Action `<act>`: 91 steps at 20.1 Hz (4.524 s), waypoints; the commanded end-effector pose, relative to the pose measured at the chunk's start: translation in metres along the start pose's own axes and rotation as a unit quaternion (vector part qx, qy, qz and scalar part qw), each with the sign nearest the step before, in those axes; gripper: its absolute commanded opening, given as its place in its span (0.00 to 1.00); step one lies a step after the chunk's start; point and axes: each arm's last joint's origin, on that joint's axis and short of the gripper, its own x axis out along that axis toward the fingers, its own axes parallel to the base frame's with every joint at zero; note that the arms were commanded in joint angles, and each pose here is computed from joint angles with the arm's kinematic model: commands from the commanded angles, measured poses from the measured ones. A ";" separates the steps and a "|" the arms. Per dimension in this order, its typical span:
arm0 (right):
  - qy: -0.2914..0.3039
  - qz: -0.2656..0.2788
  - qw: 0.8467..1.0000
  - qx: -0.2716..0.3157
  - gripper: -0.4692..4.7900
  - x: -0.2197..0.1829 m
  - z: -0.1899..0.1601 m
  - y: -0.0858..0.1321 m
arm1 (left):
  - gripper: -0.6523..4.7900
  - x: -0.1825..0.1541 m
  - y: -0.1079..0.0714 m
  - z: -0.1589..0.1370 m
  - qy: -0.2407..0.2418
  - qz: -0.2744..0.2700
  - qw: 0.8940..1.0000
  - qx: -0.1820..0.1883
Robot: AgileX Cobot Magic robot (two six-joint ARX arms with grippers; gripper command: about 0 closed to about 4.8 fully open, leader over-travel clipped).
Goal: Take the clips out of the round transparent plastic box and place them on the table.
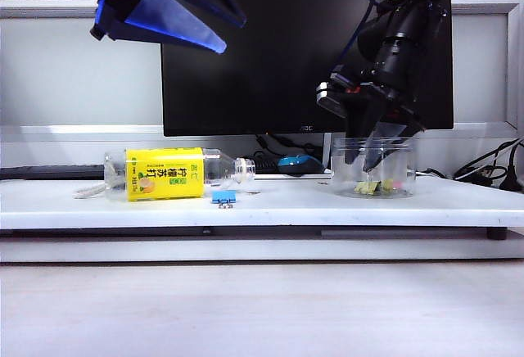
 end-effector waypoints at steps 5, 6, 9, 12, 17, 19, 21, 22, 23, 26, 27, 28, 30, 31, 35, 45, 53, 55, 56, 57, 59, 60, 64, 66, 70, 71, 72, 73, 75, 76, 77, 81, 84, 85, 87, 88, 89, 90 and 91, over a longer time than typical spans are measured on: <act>-0.018 -0.018 0.999 -0.030 0.41 -0.026 0.005 0.009 | 0.46 -0.001 -0.002 -0.005 0.025 -0.032 0.999 0.008; -0.018 -0.020 0.999 -0.035 0.41 -0.027 0.005 0.010 | 0.46 -0.001 -0.003 -0.005 0.025 -0.051 0.998 0.008; -0.015 -0.023 0.999 -0.040 0.41 -0.027 0.005 0.010 | 0.46 -0.001 -0.005 -0.005 0.024 -0.075 0.997 0.007; -0.014 -0.023 0.999 -0.039 0.40 -0.027 0.005 0.010 | 0.46 -0.001 -0.005 -0.005 0.025 -0.082 0.996 0.007; -0.013 -0.022 0.999 -0.039 0.40 -0.027 0.004 0.010 | 0.46 -0.001 -0.005 -0.007 0.030 -0.083 0.996 0.014; -0.007 -0.033 0.999 -0.038 0.40 -0.026 0.004 0.009 | 0.46 -0.001 -0.005 -0.007 0.030 -0.083 0.996 0.014; -0.007 -0.034 0.999 -0.036 0.40 -0.026 0.003 0.008 | 0.46 -0.001 -0.005 -0.007 0.030 -0.083 0.996 0.014; -0.007 -0.034 0.999 -0.036 0.40 -0.027 0.003 0.008 | 0.46 -0.001 -0.005 -0.007 0.031 -0.083 0.996 0.014; -0.006 -0.032 0.999 -0.036 0.40 -0.026 0.003 0.008 | 0.46 -0.001 -0.005 -0.007 0.031 -0.083 0.996 0.013; -0.005 -0.032 0.999 -0.035 0.40 -0.026 0.003 0.008 | 0.46 -0.001 -0.005 -0.007 0.033 -0.083 0.996 0.014; -0.005 -0.032 0.999 -0.034 0.40 -0.026 0.003 0.008 | 0.46 -0.001 -0.005 -0.007 0.032 -0.085 0.996 0.014; -0.005 -0.032 0.999 -0.033 0.40 -0.027 0.002 0.009 | 0.46 -0.001 -0.006 -0.007 0.031 -0.093 0.995 0.021; 0.003 -0.031 0.999 -0.036 0.40 -0.027 -0.004 0.010 | 0.46 -0.001 -0.007 -0.007 0.030 -0.107 0.993 0.022; 0.013 -0.038 0.998 -0.042 0.40 -0.025 -0.008 0.010 | 0.46 -0.001 -0.007 -0.007 0.030 -0.109 0.993 0.022; 0.019 -0.047 0.998 -0.044 0.40 -0.025 -0.010 0.010 | 0.46 -0.001 -0.007 -0.006 0.024 -0.109 0.993 0.026; 0.021 -0.020 0.999 -0.040 0.39 -0.016 -0.008 0.008 | 0.46 -0.001 -0.007 -0.006 0.027 -0.109 0.993 0.023; 0.030 -0.017 0.999 -0.036 0.39 -0.008 -0.007 0.004 | 0.46 -0.001 -0.007 -0.006 0.027 -0.109 0.993 0.024; 0.035 -0.015 0.999 -0.034 0.39 -0.003 -0.006 0.002 | 0.46 -0.001 -0.007 -0.006 0.027 -0.109 0.993 0.024; 0.036 -0.015 0.999 -0.034 0.37 -0.003 -0.006 0.001 | 0.46 -0.001 -0.007 -0.006 0.027 -0.109 0.993 0.024; 0.036 -0.015 0.999 -0.034 0.34 -0.003 -0.006 0.001 | 0.46 -0.001 -0.007 -0.006 0.027 -0.109 0.993 0.024; 0.037 -0.016 0.999 -0.034 0.26 -0.003 -0.006 0.001 | 0.46 -0.001 -0.007 -0.006 0.027 -0.109 0.993 0.025; 0.037 -0.017 0.999 -0.035 0.23 -0.003 -0.006 0.001 | 0.46 -0.001 -0.007 -0.006 0.027 -0.109 0.993 0.025; 0.037 -0.017 0.998 -0.043 0.09 -0.003 -0.006 0.001 | 0.46 -0.001 -0.007 -0.006 0.027 -0.109 0.993 0.025; 0.037 -0.018 0.998 -0.043 0.09 -0.003 -0.006 0.001 | 0.46 -0.001 -0.007 -0.006 0.027 -0.109 0.993 0.025; 0.037 -0.019 0.998 -0.043 0.13 -0.003 -0.006 0.001 | 0.46 -0.001 -0.007 -0.006 0.027 -0.109 0.993 0.024; 0.037 -0.019 0.998 -0.043 0.20 -0.003 -0.006 0.001 | 0.46 -0.001 -0.007 -0.006 0.027 -0.109 0.993 0.024; 0.037 -0.019 0.998 -0.041 0.25 -0.003 -0.006 0.001 | 0.46 -0.001 -0.007 -0.006 0.027 -0.109 0.993 0.024; 0.037 -0.019 0.998 -0.039 0.25 -0.003 -0.006 0.001 | 0.46 -0.001 -0.007 -0.006 0.027 -0.109 0.993 0.024; 0.037 -0.020 0.999 -0.034 0.25 -0.003 -0.006 0.001 | 0.46 -0.001 -0.007 -0.006 0.027 -0.109 0.993 0.024; 0.037 -0.020 0.999 -0.034 0.25 -0.003 -0.006 0.001 | 0.46 -0.001 -0.007 -0.006 0.027 -0.109 0.993 0.024; 0.036 -0.020 0.999 -0.034 0.25 -0.004 -0.006 0.001 | 0.46 -0.001 -0.007 -0.006 0.027 -0.109 0.993 0.024; 0.034 -0.044 0.998 -0.036 0.25 -0.011 -0.007 0.003 | 0.46 -0.001 -0.007 -0.007 0.027 -0.109 0.993 0.024; 0.022 -0.047 0.998 -0.030 0.25 -0.022 -0.010 0.002 | 0.46 -0.001 -0.007 -0.007 0.027 -0.109 0.993 0.024; 0.020 -0.046 0.998 -0.023 0.25 -0.023 -0.011 0.000 | 0.46 -0.001 -0.007 -0.007 0.027 -0.109 0.993 0.024; 0.013 -0.023 1.000 -0.015 0.25 -0.024 -0.011 -0.001 | 0.46 -0.001 -0.007 -0.007 0.027 -0.109 0.993 0.024; 0.012 -0.020 1.000 -0.015 0.25 -0.024 -0.011 -0.001 | 0.46 -0.001 -0.007 -0.007 0.028 -0.109 0.993 0.024; 0.012 -0.020 1.000 -0.016 0.25 -0.024 -0.011 -0.001 | 0.46 -0.001 -0.007 -0.007 0.028 -0.109 0.993 0.024; 0.011 -0.017 1.000 -0.015 0.25 -0.024 -0.011 -0.001 | 0.46 -0.001 -0.007 -0.007 0.029 -0.109 0.993 0.023; 0.010 -0.014 1.000 -0.015 0.26 -0.024 -0.011 0.000 | 0.46 -0.001 -0.007 -0.007 0.029 -0.109 0.993 0.023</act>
